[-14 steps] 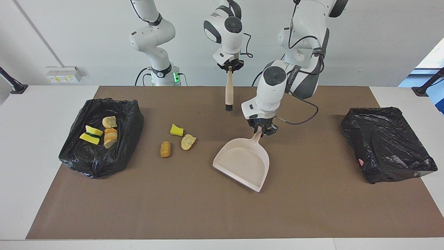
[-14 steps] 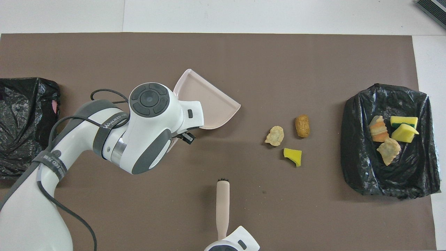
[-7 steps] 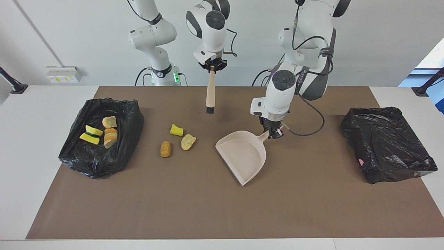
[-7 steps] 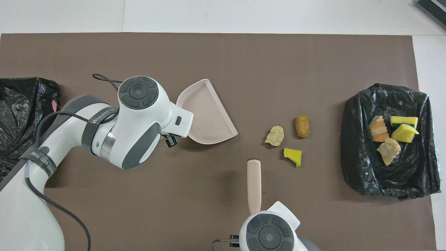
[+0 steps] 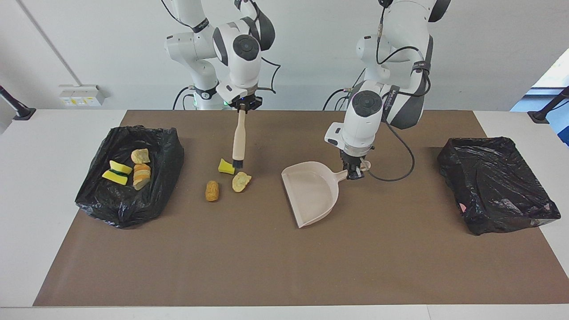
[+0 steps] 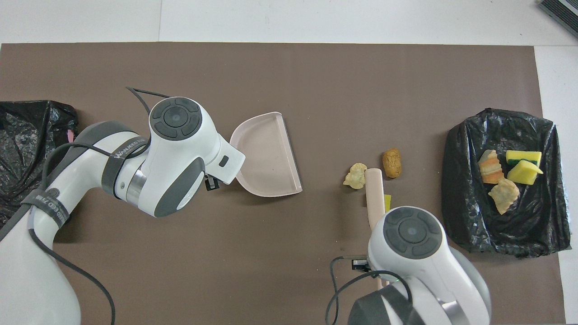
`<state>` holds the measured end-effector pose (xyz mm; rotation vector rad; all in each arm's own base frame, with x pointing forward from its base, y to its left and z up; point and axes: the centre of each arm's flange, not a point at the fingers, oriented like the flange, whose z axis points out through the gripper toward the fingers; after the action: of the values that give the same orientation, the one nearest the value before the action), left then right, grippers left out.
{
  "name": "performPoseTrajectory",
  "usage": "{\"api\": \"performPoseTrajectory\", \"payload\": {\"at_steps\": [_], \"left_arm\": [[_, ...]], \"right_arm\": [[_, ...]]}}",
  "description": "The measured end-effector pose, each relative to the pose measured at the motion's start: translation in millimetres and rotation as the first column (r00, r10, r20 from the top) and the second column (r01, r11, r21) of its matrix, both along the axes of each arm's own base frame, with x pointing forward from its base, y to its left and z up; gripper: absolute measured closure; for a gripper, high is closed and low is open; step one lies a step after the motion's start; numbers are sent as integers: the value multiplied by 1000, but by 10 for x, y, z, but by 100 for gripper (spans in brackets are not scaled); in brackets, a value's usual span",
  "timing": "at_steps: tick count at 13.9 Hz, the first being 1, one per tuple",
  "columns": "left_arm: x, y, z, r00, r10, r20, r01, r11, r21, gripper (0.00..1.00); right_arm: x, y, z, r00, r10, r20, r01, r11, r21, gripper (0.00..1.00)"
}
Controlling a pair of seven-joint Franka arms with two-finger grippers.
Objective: Sweep and dump trash in bin
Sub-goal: 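Sweep the tan chunks into the dustpan with the right gripper's brush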
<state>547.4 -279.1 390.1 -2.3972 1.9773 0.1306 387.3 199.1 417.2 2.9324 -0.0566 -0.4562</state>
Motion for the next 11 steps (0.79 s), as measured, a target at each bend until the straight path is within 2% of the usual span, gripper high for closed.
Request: {"api": "performPoseTrajectory", "payload": {"at_steps": [3, 6, 9, 11], "left_arm": [[-42, -62, -11, 1000, -28, 3, 28, 1000, 11, 68], [-102, -146, -36, 998, -57, 7, 57, 998, 28, 68], [-167, -197, -83, 997, -72, -2, 72, 997, 35, 68], [-245, -252, -96, 996, -87, -7, 87, 995, 40, 68]], "right_arm": [[288, -616, -134, 999, 23, -38, -24, 1000, -11, 73], [426, -973, -281, 995, 72, -71, -75, 996, -42, 73], [555, -1042, -439, 990, 128, -51, -133, 986, -96, 73], [637, -1035, -556, 988, 149, -40, -152, 984, -96, 73]]}}
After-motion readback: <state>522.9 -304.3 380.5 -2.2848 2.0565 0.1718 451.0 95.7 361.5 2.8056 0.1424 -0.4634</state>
